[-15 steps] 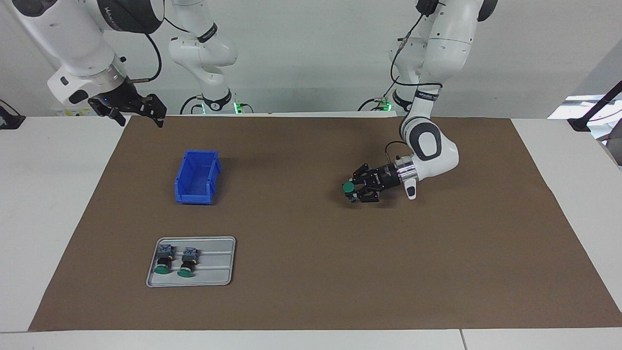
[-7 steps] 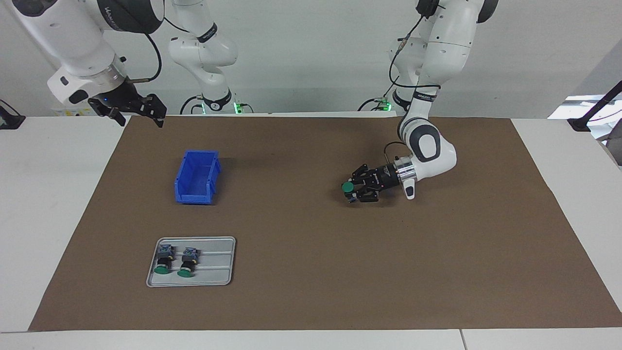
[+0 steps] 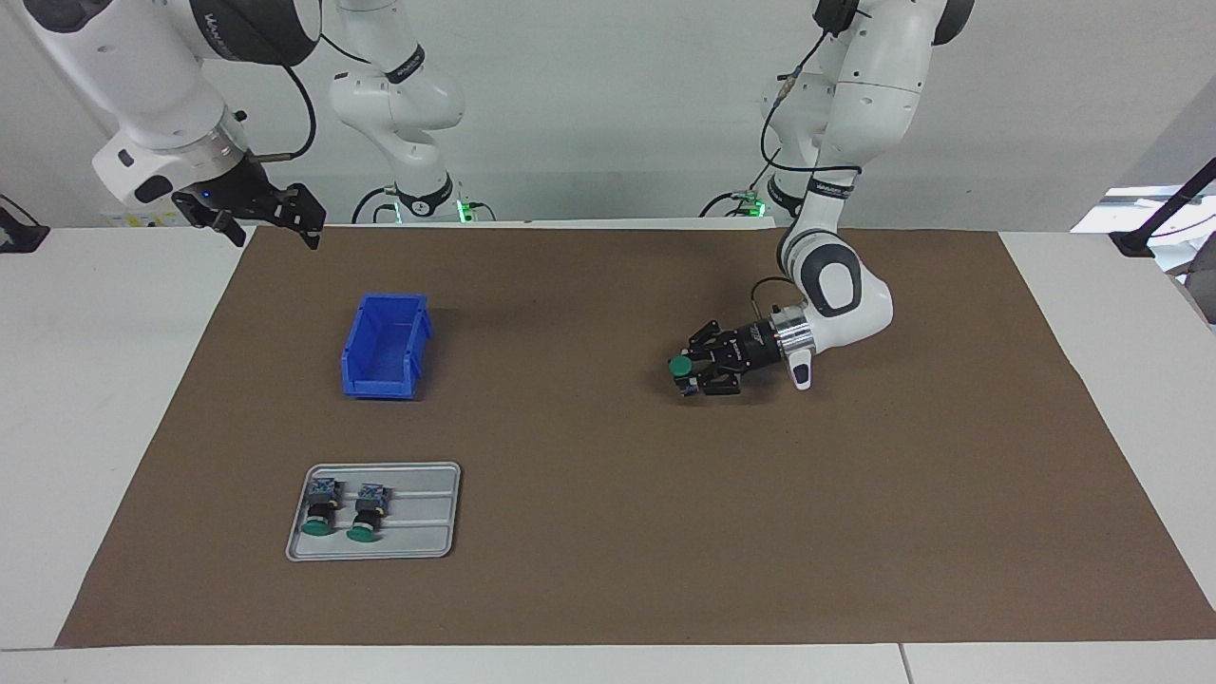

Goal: Place and press button with both arms

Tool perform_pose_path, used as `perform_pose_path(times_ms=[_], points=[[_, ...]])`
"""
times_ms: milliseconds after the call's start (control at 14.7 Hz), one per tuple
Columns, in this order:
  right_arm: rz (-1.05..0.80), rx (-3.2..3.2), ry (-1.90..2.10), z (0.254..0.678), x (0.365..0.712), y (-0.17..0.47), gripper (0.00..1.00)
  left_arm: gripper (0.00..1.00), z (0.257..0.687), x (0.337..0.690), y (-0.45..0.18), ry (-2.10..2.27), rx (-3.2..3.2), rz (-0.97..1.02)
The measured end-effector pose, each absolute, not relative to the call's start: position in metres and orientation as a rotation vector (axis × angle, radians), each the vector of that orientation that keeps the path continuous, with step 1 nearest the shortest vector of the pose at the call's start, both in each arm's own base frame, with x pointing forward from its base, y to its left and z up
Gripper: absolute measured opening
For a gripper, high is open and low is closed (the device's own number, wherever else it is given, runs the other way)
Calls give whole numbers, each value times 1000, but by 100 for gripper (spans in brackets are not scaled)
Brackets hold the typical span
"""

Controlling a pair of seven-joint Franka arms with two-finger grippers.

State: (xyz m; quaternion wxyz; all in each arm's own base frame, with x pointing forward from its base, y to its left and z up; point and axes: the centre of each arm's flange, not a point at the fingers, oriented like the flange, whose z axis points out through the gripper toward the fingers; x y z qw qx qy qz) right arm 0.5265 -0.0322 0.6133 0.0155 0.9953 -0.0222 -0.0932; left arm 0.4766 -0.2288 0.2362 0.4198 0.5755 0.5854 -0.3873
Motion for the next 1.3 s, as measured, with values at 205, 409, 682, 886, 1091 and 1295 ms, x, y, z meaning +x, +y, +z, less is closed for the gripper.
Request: perform_pose_path(times_ms=[205, 409, 682, 886, 1091, 1295], points=[[-290, 3096, -69, 613, 526, -32, 100, 63, 236, 479, -223, 1477, 1432, -965], [-290, 3096, -69, 613, 526, -32, 100, 95, 237, 481, -219, 1483, 1422, -960], [-290, 3096, -69, 613, 526, -32, 100, 100, 249, 483, -220, 1477, 1415, -957], [-290, 3096, -69, 613, 526, -32, 100, 100, 262, 484, -222, 1477, 1419, -932], [-290, 3096, -69, 613, 526, -32, 100, 100, 279, 481, -229, 1499, 1427, -913], [-290, 3096, -69, 613, 526, -32, 100, 100, 310, 481, -231, 1497, 1510, -859]])
